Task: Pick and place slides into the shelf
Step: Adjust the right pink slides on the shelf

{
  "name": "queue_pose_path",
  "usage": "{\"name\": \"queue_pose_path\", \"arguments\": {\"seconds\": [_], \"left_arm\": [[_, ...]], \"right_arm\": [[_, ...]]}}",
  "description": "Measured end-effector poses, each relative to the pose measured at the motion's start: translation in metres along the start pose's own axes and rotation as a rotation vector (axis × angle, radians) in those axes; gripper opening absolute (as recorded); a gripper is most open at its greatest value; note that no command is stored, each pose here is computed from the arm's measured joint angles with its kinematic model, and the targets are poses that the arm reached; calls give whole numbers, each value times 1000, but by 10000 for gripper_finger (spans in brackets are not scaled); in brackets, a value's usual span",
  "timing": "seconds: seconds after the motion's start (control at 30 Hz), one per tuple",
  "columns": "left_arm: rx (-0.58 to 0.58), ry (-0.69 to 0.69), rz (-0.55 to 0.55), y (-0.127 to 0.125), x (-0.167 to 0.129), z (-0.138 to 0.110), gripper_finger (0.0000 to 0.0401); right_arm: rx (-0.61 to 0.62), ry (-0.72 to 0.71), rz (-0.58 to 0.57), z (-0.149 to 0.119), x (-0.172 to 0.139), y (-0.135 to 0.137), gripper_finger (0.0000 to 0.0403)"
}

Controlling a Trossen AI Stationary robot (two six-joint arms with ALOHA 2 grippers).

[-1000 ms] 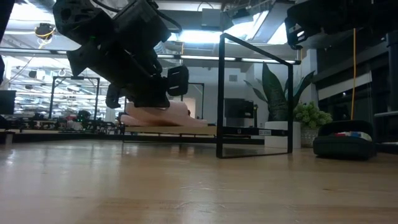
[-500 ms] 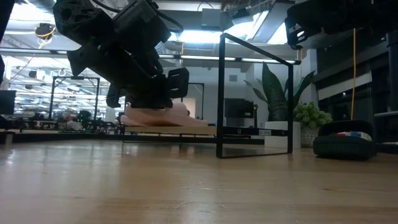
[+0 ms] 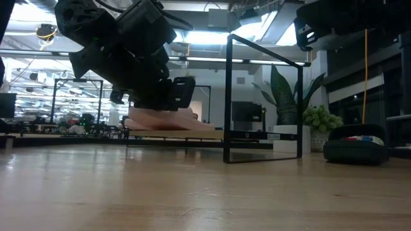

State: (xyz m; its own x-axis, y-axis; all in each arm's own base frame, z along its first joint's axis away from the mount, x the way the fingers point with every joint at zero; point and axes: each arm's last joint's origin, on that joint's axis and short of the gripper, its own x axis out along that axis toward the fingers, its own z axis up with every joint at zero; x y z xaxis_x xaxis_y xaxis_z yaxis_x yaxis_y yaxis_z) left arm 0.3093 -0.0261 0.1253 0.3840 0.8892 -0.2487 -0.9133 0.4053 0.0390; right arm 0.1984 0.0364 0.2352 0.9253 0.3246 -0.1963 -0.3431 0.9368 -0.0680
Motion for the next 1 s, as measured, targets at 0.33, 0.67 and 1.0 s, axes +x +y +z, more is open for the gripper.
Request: {"name": "queue_pose_path", "arguments": {"seconds": [0.33,0.67,1.0], "left_arm": [[188,8,-11,0,0,0,94],[250,17,-34,-1,-6,-3,94],[349,-52,19,1,-24,-8,94]], "right_arm": [[0,0,0,0,0,0,21],[0,1,0,0,0,0,21],[1,5,1,0,0,0,21]]}}
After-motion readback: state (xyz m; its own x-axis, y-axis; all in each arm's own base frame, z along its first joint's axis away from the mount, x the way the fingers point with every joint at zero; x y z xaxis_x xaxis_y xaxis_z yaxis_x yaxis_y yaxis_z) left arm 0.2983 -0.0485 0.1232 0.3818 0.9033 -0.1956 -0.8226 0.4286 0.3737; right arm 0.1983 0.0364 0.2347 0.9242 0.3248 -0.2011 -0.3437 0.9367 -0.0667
